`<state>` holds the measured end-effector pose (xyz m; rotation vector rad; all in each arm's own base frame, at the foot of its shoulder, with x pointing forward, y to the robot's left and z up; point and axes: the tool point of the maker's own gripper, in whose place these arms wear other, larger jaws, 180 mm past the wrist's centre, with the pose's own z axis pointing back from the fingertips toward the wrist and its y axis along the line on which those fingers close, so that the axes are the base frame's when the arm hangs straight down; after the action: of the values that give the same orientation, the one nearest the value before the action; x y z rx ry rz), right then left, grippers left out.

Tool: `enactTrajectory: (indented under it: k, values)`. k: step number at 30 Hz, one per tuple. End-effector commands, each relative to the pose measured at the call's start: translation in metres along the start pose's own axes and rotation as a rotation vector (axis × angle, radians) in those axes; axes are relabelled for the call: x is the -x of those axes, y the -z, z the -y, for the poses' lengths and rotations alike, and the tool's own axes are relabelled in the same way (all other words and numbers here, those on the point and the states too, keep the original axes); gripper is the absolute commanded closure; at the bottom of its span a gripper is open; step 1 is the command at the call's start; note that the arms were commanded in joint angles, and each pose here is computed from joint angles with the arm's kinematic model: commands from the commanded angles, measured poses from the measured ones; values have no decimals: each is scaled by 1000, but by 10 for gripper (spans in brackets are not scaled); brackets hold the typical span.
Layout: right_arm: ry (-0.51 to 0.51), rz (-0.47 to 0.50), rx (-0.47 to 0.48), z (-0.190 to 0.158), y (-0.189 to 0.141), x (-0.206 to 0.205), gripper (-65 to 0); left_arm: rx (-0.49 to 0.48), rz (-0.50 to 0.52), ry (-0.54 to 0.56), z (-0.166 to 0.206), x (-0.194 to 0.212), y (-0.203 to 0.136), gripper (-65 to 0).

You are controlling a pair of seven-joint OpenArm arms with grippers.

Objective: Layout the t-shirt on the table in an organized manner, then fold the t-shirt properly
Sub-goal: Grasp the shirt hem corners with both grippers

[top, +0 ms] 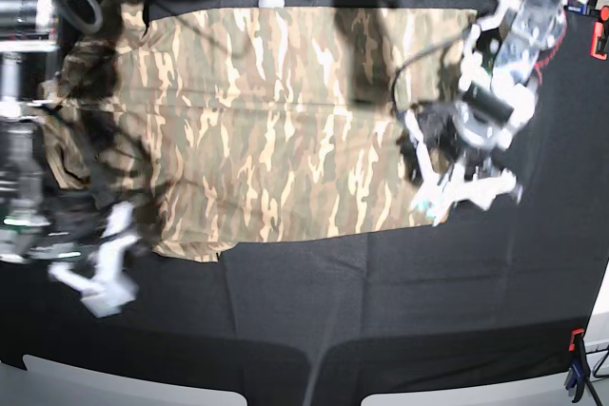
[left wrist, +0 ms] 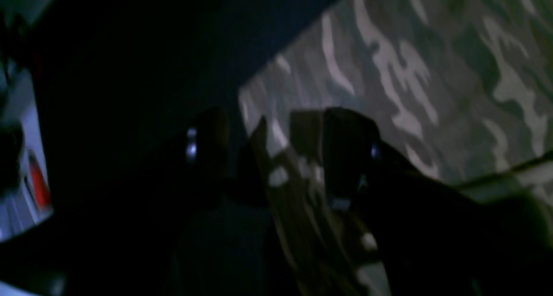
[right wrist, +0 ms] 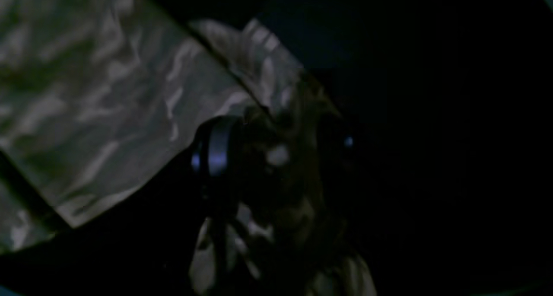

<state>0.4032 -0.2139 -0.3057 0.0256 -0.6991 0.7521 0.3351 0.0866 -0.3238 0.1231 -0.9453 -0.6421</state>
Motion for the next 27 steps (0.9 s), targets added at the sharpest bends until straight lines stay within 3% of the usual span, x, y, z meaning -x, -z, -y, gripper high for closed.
enactTrajectory:
  k: [1,6,14,20,23,27]
  values:
    - [-31,45,23,7,-3,-19,-269,8,30,0,-8,-12,4,-322]
    - [-79,8,66,-3,23,-20,-269,110,-10,-58,-22,-19,38,-322]
    - [-90,-83,137,9,23,-7,-269,257,41,-56,-44,-61,62,-322]
    - [-85,-102,134,9,22,-3,-269,423,-101,-53,-38,-27,80,-322]
    - [-91,-112,143,11,22,-2,-269,449,-168,-87,-40,-3,92,-322]
    - [-36,-140,276,34,16,3,-269,450,-185,-191,-48,8,107,-322]
